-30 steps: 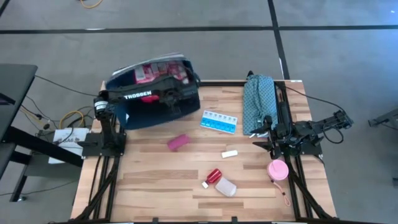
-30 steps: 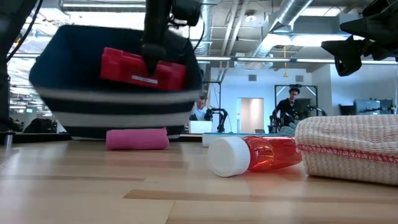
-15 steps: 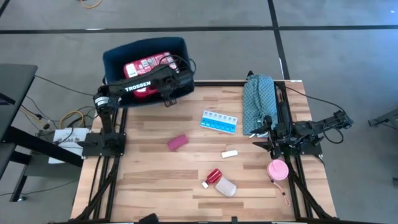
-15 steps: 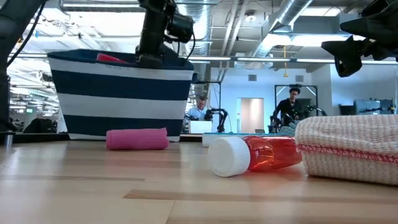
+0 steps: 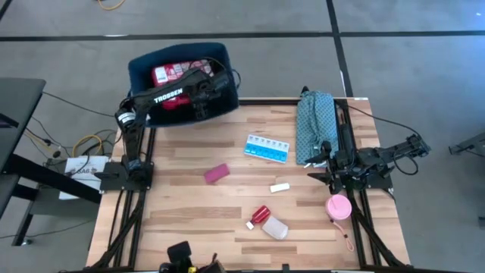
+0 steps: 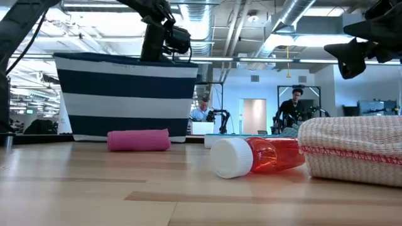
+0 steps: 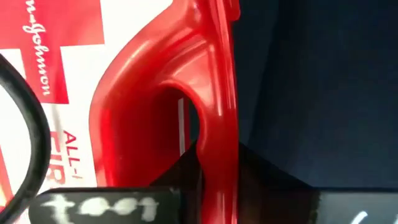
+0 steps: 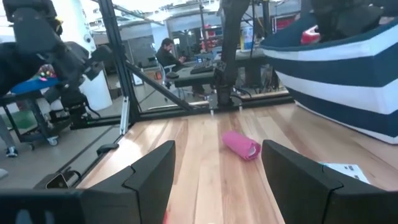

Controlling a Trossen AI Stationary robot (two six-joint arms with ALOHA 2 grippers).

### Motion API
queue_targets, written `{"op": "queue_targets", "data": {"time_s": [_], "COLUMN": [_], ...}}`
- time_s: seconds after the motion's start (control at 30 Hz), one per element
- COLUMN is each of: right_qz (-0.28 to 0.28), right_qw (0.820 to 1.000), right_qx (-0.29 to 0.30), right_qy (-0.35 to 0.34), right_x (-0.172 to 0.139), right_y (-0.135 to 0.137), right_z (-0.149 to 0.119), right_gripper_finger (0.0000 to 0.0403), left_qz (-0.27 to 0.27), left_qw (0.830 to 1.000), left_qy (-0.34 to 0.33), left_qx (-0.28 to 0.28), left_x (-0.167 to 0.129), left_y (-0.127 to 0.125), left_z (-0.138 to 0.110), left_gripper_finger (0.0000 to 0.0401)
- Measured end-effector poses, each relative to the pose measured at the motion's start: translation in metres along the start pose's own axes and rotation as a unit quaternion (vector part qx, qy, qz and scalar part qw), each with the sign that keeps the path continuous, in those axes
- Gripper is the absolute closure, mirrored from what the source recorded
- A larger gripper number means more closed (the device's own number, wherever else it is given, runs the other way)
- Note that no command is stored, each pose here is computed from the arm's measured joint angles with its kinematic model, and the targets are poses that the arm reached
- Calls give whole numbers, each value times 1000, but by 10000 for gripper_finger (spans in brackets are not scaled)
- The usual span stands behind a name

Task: Pick & place medical supplies in basket/bin
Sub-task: Put the red first aid kit into the blue bin

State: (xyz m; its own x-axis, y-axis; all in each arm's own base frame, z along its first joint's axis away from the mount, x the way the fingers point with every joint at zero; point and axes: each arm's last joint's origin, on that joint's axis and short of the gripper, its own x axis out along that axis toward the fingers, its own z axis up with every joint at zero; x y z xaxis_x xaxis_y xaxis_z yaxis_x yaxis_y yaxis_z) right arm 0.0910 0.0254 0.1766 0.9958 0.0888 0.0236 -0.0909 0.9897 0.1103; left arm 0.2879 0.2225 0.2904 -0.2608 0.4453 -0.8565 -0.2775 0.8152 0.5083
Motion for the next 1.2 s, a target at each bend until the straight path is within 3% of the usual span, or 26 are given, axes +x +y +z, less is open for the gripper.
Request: {"op": "queue_targets", "data": {"time_s": [0.43, 0.7, 0.9, 1.2], "right_qz": [-1, 0, -1, -1], "right_qw": [1000, 1000, 1000, 1000], "right_qx": [-4, -4, -4, -4], "right_qy": [5, 5, 5, 5], "right_x": [0, 0, 0, 0], "right_y": [0, 0, 0, 0], "right_z": [-1, -1, -1, -1], "right_gripper_finger": [168, 168, 168, 168], "left_qz": [-46, -165, -183, -303], "left_qw": [998, 985, 981, 951], "left_qy": [-47, -54, -38, -33], "left_qx": [-25, 19, 46, 58], "left_x": [17, 32, 42, 34], "left_y": [18, 1, -6, -27], "left_z": [5, 3, -1, -5], "left_gripper_finger": [363, 355, 360, 359]}}
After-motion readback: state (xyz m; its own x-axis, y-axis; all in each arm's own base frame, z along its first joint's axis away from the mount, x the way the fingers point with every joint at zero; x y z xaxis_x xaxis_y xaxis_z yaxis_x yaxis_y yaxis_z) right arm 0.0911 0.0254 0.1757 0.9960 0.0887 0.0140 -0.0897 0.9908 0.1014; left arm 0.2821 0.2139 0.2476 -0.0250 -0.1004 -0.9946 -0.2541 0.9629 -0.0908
